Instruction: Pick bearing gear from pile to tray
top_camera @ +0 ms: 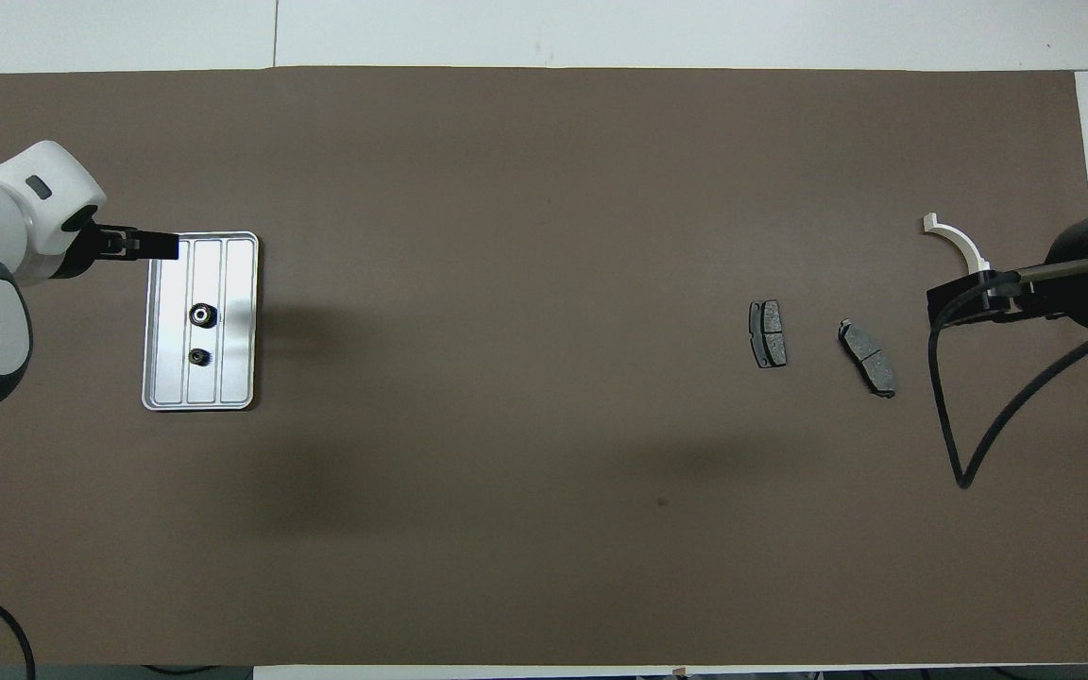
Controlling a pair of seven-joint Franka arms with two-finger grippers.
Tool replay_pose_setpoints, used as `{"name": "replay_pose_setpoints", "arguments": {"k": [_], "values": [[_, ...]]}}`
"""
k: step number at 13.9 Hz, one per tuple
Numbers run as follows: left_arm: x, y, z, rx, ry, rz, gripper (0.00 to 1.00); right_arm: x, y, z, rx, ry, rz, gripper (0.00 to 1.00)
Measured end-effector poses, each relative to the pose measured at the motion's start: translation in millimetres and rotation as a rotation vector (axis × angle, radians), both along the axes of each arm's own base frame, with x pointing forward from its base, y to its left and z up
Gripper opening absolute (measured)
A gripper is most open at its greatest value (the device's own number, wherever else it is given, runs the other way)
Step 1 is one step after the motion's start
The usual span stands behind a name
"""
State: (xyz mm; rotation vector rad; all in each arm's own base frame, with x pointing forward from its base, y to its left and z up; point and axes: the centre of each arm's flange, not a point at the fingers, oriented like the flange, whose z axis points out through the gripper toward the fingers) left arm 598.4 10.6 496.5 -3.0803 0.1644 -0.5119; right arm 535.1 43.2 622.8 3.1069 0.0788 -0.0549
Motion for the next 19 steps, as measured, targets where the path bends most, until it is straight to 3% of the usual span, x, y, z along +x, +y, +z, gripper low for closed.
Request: {"name": "replay_pose_setpoints", "arguments": {"k": [2, 7, 9, 14, 16, 19], "values": [[-11.5, 10.1, 26.5, -0.001, 0.023, 0.018, 1.00, 0.0, 0.0, 0.0, 0.000, 0.000, 0.000, 1.00], [-66.8, 14.9, 96.5, -0.014, 0.187, 0.062, 1.00, 0.0, 0.0, 0.0, 0.000, 0.000, 0.000, 1.00], [-84.2, 6.4, 104.8, -0.018, 0.246, 0.078, 1.00, -0.1, 0.0, 0.1, 0.000, 0.000, 0.000, 1.00], [-100.9, -32.8, 98.9, -0.006, 0.364, 0.100, 1.00, -0.1, 0.2, 0.1, 0.000, 0.000, 0.000, 1.00], [-106.2, -42.8, 99.1, 0.000, 0.388, 0.109, 1.00, -0.1, 0.2, 0.1, 0.000, 0.000, 0.000, 1.00], [-104.8, -41.1, 112.9, -0.005, 0.358, 0.114, 1.00, -0.1, 0.1, 0.1, 0.000, 0.000, 0.000, 1.00]]}}
